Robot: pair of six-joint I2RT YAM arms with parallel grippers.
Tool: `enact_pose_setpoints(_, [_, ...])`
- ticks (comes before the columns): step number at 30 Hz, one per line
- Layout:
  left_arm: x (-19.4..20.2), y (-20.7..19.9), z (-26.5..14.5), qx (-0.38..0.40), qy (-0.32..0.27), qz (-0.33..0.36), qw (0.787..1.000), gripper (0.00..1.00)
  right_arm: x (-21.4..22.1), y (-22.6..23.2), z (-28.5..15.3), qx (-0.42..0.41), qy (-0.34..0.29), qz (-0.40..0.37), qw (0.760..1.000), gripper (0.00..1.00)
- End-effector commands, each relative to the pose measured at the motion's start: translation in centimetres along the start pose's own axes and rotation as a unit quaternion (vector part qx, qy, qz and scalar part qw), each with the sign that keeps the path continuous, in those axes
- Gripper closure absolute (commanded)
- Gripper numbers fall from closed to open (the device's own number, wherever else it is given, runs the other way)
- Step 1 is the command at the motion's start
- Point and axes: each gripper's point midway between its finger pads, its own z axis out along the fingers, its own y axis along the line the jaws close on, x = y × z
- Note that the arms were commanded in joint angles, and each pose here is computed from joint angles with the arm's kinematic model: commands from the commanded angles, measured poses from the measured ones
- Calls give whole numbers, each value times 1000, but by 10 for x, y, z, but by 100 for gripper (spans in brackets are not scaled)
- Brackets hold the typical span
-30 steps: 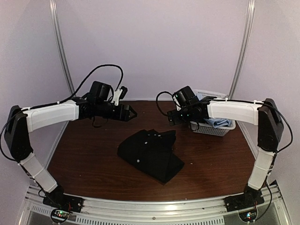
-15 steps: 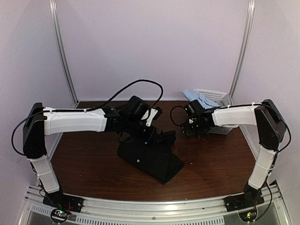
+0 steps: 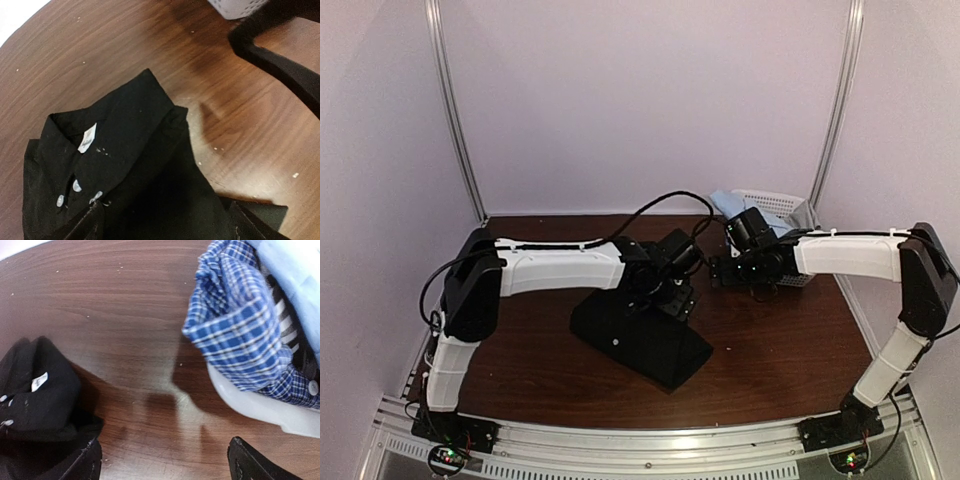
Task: Fold and stack the long sleeve shirts
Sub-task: Adjust the bin at the corner of the board, then pick up the crumpled shirt from the center of the board.
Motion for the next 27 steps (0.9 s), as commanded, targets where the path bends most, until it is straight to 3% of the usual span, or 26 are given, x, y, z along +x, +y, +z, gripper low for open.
enact_pose_setpoints(1, [-10,30,15,-89,-7,1,996,14,-4,14,-5,-29,-14,2,999,12])
enact_pose_setpoints(6, [-17,47,34,-112,-8,-5,994,30,-8,15,-7,-31,-24,9,999,11])
enact_pose_setpoints(14, [-30,53,41,-75,-22,0,997,83,-4,17,-7,-43,-24,12,999,11])
enact_pose_setpoints(18, [-56,43,13,-27,-68,-3,997,99,0,19,-5,-52,-23,6,998,10])
enact_pose_setpoints(24, [-100,37,-74,53,-170,-25,984,100,5,30,-4,-84,-18,-15,996,9])
enact_pose_setpoints(27, [-101,50,-111,66,-207,-43,975,100,6,38,-4,-94,-15,-34,995,9])
